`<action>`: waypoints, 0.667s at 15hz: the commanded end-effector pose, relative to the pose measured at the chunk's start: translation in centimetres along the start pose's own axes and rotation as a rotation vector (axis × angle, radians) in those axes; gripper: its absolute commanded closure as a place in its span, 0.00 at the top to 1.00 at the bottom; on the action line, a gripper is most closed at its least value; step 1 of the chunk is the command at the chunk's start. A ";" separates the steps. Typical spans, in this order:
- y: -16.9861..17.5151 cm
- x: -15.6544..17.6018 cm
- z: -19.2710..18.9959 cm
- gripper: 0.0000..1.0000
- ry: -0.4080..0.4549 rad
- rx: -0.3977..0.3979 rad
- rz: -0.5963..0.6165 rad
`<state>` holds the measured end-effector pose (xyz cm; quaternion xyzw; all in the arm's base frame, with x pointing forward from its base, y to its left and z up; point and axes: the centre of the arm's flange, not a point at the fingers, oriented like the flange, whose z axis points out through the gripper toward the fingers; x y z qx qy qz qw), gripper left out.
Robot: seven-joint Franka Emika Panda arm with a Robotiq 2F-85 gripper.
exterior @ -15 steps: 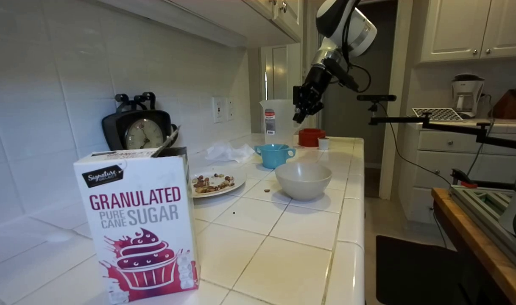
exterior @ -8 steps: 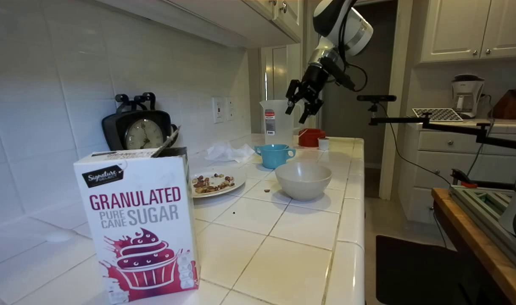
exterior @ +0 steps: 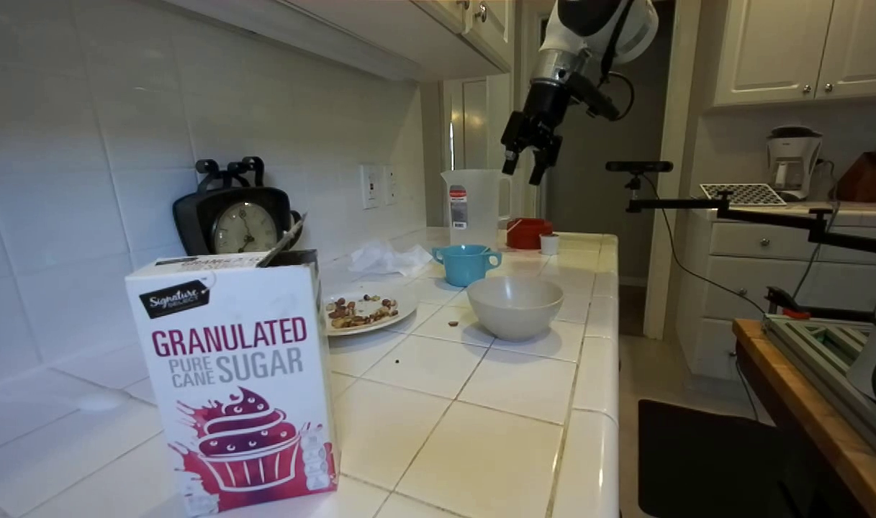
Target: Use the straw to stir in the brown bowl
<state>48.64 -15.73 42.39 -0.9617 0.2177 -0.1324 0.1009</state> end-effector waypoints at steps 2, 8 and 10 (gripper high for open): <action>-1.3 -4.2 -3.5 1.00 -0.048 -0.113 -0.095; -2.2 -4.3 -3.8 1.00 -0.106 -0.084 -0.115; -2.0 -4.2 -3.2 1.00 -0.112 -0.087 -0.111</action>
